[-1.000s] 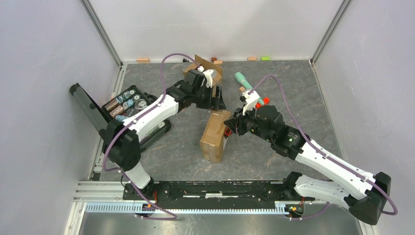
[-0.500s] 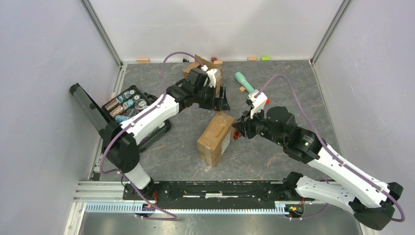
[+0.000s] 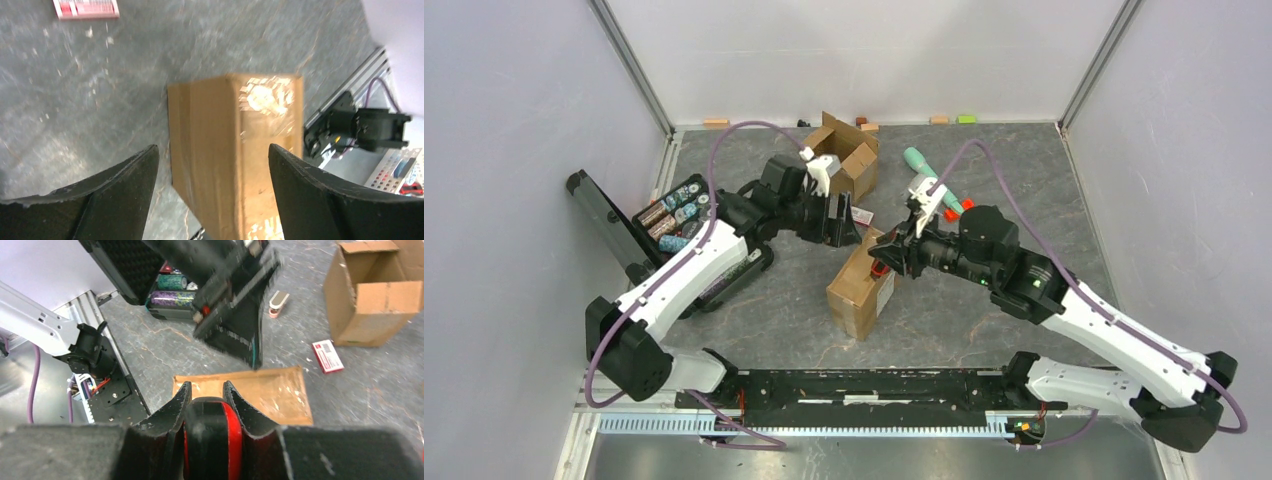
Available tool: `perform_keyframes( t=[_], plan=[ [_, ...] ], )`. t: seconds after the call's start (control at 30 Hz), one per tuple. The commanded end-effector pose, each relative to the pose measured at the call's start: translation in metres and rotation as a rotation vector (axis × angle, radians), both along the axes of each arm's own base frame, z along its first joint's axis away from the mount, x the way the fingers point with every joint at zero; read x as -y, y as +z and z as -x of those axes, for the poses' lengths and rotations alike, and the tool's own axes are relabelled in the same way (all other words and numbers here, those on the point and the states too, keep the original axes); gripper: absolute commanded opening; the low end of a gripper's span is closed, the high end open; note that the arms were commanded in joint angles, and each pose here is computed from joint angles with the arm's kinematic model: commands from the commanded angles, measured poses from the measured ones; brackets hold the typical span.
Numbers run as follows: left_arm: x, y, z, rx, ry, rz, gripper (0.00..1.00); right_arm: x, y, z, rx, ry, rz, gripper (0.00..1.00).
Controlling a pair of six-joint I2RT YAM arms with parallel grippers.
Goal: Unpack the express box
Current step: Cut the express box at the center of the board.
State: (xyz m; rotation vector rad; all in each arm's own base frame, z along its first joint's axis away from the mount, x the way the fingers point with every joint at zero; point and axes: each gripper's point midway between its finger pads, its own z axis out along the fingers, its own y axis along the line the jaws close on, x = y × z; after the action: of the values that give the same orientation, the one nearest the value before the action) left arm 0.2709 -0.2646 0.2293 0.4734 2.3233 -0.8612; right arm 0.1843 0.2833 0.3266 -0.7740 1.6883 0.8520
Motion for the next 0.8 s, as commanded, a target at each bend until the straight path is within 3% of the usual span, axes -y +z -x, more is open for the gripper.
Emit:
perform_keyframes(
  t=[0.0,0.33,0.77],
  plan=[
    [-0.004,-0.024,0.029,-0.050,-0.082,0.005,0.86,-0.030,0.038,0.006,0.085,0.075,-0.117,0.00],
    [-0.003,-0.044,0.044,-0.112,-0.040,0.080,0.84,-0.058,0.028,0.013,0.053,0.077,-0.214,0.00],
    [-0.010,-0.060,0.052,-0.144,-0.020,0.064,0.83,-0.050,0.010,0.016,0.060,-0.016,-0.284,0.00]
  ],
)
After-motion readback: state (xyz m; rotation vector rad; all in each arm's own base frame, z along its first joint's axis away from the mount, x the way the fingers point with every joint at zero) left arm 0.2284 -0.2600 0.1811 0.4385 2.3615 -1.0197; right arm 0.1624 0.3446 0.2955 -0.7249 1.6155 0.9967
